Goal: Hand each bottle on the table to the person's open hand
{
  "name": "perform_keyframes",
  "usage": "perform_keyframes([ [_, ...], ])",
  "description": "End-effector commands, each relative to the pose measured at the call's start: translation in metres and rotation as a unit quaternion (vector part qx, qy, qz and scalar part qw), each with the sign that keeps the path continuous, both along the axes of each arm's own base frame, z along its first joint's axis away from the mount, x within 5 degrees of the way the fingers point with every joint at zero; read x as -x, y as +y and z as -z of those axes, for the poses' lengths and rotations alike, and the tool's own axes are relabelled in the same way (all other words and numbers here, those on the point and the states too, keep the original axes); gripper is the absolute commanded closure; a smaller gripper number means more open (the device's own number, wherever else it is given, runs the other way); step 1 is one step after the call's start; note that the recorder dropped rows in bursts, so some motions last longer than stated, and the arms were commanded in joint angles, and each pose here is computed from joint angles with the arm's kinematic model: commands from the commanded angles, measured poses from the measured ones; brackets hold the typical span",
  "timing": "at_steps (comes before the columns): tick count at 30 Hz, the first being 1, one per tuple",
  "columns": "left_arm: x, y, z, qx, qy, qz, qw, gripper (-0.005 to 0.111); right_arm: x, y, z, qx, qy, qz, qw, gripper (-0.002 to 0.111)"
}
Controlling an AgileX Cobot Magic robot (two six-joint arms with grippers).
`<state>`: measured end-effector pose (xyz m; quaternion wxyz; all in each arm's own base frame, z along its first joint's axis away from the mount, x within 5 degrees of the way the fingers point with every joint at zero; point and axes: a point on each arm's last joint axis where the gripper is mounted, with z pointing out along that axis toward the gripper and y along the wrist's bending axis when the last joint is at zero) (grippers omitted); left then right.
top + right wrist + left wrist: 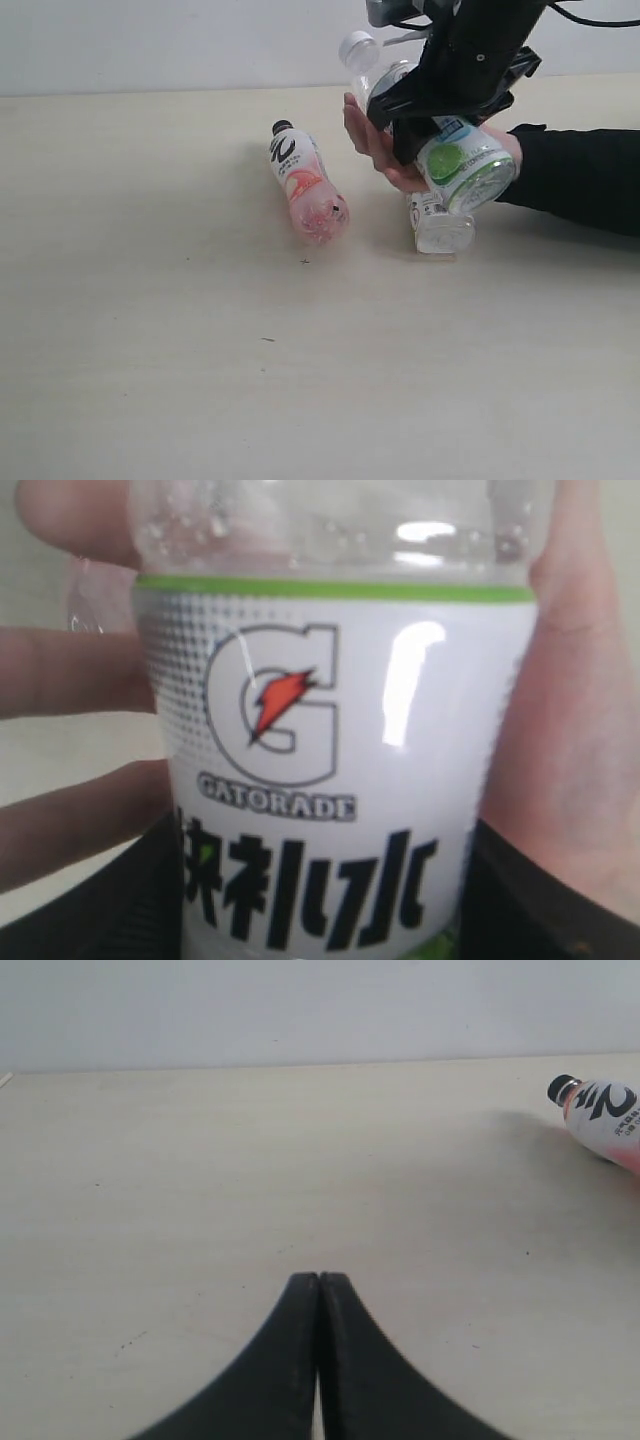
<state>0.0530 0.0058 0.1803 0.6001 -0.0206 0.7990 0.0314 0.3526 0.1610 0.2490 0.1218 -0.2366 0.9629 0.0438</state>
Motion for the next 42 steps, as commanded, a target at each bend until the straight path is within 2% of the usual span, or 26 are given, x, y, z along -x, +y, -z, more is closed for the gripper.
perform_keyframes([
  [1,0.0,0.0,0.0,0.002,-0.004,0.002,1.0,0.104,-0.001,0.001,0.001,0.001,0.006,0.003,1.0,0.079],
  [7,0.0,0.0,0.0,0.002,-0.004,0.002,1.0,0.104,-0.001,0.001,0.001,0.002,0.007,0.0,1.0,0.034],
  [10,0.0,0.0,0.0,0.002,-0.004,0.002,1.0,0.104,-0.001,0.001,0.001,0.004,0.009,-0.002,1.0,0.019],
  [17,0.0,0.0,0.0,0.002,-0.004,0.002,1.0,0.104,-0.002,0.001,-0.007,-0.001,-0.003,-0.002,1.0,0.013],
  [19,0.0,0.0,0.0,0.002,-0.004,0.002,1.0,0.104,-0.001,0.001,-0.015,-0.004,-0.009,-0.002,1.0,0.013],
  [23,0.0,0.0,0.0,0.002,-0.004,0.002,1.0,0.104,0.014,-0.006,-0.053,-0.015,-0.045,-0.018,0.999,0.014],
  [25,0.0,0.0,0.0,0.002,-0.004,0.002,1.0,0.104,0.027,-0.012,-0.075,-0.017,-0.064,-0.027,0.997,0.018],
  [27,0.0,0.0,0.0,0.002,-0.004,0.002,1.0,0.104,0.043,-0.019,-0.103,-0.032,-0.101,-0.027,0.994,0.038],
  [29,0.0,0.0,0.0,0.002,-0.004,0.002,1.0,0.104,0.069,-0.03,-0.137,-0.05,-0.141,-0.024,0.988,0.081],
  [31,0.0,0.0,0.0,0.002,-0.004,0.002,1.0,0.104,0.097,-0.042,-0.163,-0.07,-0.177,-0.024,0.981,0.108],
  [33,0.0,0.0,0.0,0.003,-0.004,0.002,1.0,0.104,0.131,-0.057,-0.178,-0.087,-0.218,-0.023,0.972,0.108],
  [35,0.0,0.0,0.0,0.003,-0.004,0.002,1.0,0.104,0.165,-0.073,-0.178,-0.098,-0.253,-0.027,0.962,0.108],
  [36,0.0,0.0,0.0,0.002,-0.004,0.002,1.0,0.104,0.19,-0.081,-0.173,-0.119,-0.271,-0.033,0.955,0.108],
  [42,0.0,0.0,0.0,0.002,-0.004,0.002,1.0,0.104,0.258,-0.107,-0.137,-0.167,-0.357,-0.049,0.918,0.108],
])
